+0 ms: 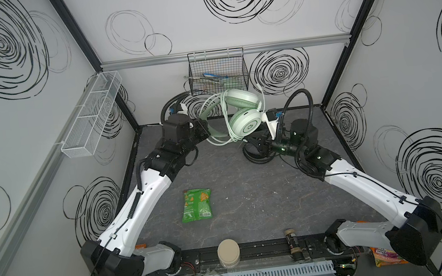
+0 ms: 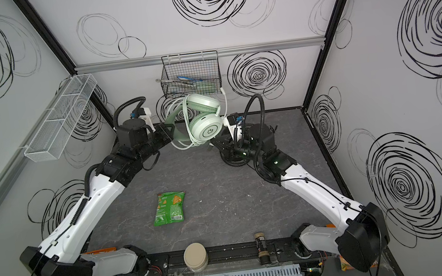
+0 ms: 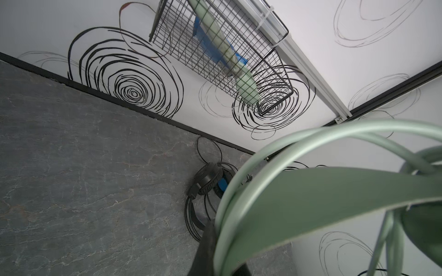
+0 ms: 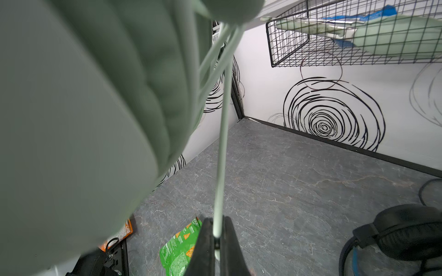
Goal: Wrap the headphones
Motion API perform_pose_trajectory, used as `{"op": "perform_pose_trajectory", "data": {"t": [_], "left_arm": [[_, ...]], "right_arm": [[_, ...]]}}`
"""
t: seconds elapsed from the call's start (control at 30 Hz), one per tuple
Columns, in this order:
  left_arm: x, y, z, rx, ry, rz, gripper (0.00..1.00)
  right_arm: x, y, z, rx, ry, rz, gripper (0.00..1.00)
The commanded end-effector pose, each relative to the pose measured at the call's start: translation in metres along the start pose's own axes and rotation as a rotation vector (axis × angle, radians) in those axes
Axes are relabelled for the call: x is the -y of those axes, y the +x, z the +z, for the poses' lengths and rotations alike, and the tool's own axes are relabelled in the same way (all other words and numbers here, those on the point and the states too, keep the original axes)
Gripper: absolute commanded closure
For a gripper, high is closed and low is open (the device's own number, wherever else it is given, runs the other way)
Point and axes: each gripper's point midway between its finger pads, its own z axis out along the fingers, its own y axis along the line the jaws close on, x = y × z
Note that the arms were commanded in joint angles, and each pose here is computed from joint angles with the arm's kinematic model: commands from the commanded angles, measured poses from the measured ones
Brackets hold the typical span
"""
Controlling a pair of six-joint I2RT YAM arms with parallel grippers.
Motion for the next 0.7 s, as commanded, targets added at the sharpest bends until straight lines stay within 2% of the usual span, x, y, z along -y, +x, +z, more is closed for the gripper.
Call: {"op": "perform_pose_trajectory", "data": {"t": [0.0,0.23,0.53,0.67], "left_arm": [[-0.004,-0.066,-0.004,0.235,0.062,-0.211,1.0],[-0.009,-0.05,0.014,0.165,0.164,-0.395,1.0],[-0.013,-0.046,0.027,0.154,0.2,-0.527,1.0],[-0.015,-0.041,0.034,0.155,0.181,-0.537,1.0]], "right_arm": [[-0.027,-0.009,-0.011,0.032,-0.097,-0.044,0.96],[-0.026,-0.015,-0.005,0.062,-0.119,-0.027,0.95],[-0.006,0.009,0.017,-0.015,-0.065,-0.013,0.96],[-0.005,0.014,0.024,-0.03,-0.064,-0.016,0.96]]}}
